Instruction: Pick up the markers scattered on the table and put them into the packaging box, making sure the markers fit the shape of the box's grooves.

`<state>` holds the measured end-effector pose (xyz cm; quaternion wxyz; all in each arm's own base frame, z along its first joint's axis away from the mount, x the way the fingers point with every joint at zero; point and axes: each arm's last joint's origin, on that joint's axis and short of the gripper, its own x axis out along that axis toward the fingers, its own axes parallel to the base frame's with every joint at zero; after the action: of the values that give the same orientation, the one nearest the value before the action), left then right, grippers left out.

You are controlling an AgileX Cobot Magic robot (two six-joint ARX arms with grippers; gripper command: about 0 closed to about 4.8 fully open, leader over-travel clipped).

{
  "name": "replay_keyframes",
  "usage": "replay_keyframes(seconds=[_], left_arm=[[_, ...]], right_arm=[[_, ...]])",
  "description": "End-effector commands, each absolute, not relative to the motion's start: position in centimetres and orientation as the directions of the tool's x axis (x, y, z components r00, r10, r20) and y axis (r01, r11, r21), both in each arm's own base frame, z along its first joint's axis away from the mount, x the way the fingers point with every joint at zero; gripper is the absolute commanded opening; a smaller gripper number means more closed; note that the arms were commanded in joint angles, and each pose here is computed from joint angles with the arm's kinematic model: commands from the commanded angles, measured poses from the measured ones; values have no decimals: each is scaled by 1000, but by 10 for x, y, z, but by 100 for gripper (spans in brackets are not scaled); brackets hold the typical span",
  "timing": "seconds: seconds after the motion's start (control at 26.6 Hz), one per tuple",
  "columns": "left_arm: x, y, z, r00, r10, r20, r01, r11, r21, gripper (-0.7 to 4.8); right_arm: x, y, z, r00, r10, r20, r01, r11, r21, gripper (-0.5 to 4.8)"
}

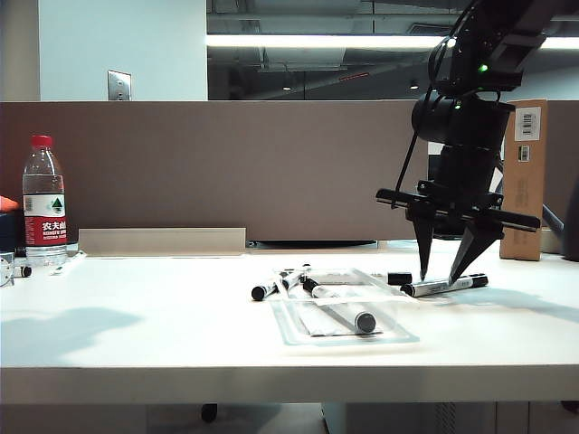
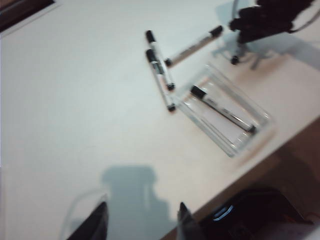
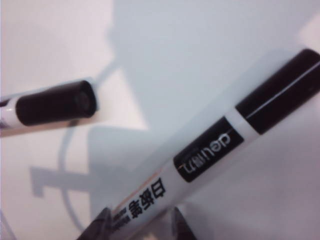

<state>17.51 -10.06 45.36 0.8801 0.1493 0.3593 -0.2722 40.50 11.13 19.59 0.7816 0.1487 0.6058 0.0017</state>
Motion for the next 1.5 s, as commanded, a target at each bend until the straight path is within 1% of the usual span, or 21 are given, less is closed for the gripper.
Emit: replay_keyframes(seconds=[0.04, 0.19, 0.26, 0.38, 0.45, 0.64, 0.86, 0.98, 1.09, 1.24, 1.32, 1.43, 1.5], left_arm=[[173, -102, 451, 522, -446, -726, 659, 752, 12, 178], [173, -104, 444, 472, -475, -743, 685, 728, -30, 178], [174, -105, 440, 461, -468, -754, 684, 729, -35, 178], [174, -105, 440, 459, -467, -755, 683, 730, -37, 178], [174, -105, 440, 461, -468, -754, 677, 735, -43, 178], [169, -102, 443, 472, -476, -742, 675, 736, -42, 178], [168, -101, 444, 474, -478, -740, 676, 736, -42, 178], [168, -101, 444, 472, -480, -740, 677, 734, -44, 178], [168, -101, 444, 471, -478, -741, 677, 735, -44, 178], [166, -100, 444, 473, -480, -739, 676, 735, -44, 178], [164, -99, 446, 478, -483, -734, 677, 735, -42, 178], [163, -99, 446, 481, -483, -732, 677, 735, -41, 178], [163, -99, 446, 481, -484, -731, 677, 735, -41, 178]], right_arm=[[405, 110, 198, 279, 140, -950, 214, 955, 203, 158], [407, 113, 199, 304, 127, -944, 217, 956, 198, 158], [410, 114, 200, 337, 137, -932, 249, 941, 228, 159], [412, 114, 201, 357, 142, -923, 250, 938, 241, 158], [412, 114, 200, 359, 124, -925, 257, 940, 226, 158], [411, 114, 194, 336, 84, -938, 281, 942, 185, 158], [415, 116, 194, 373, 95, -923, 302, 928, 217, 158], [415, 116, 191, 361, 90, -928, 308, 928, 209, 158], [414, 115, 186, 331, 55, -942, 321, 932, 167, 158], [413, 114, 178, 301, 37, -953, 329, 934, 140, 156], [413, 114, 177, 300, 32, -953, 330, 934, 136, 122], [414, 114, 178, 307, 34, -951, 329, 934, 140, 40], [414, 114, 178, 307, 34, -951, 328, 934, 139, 19]])
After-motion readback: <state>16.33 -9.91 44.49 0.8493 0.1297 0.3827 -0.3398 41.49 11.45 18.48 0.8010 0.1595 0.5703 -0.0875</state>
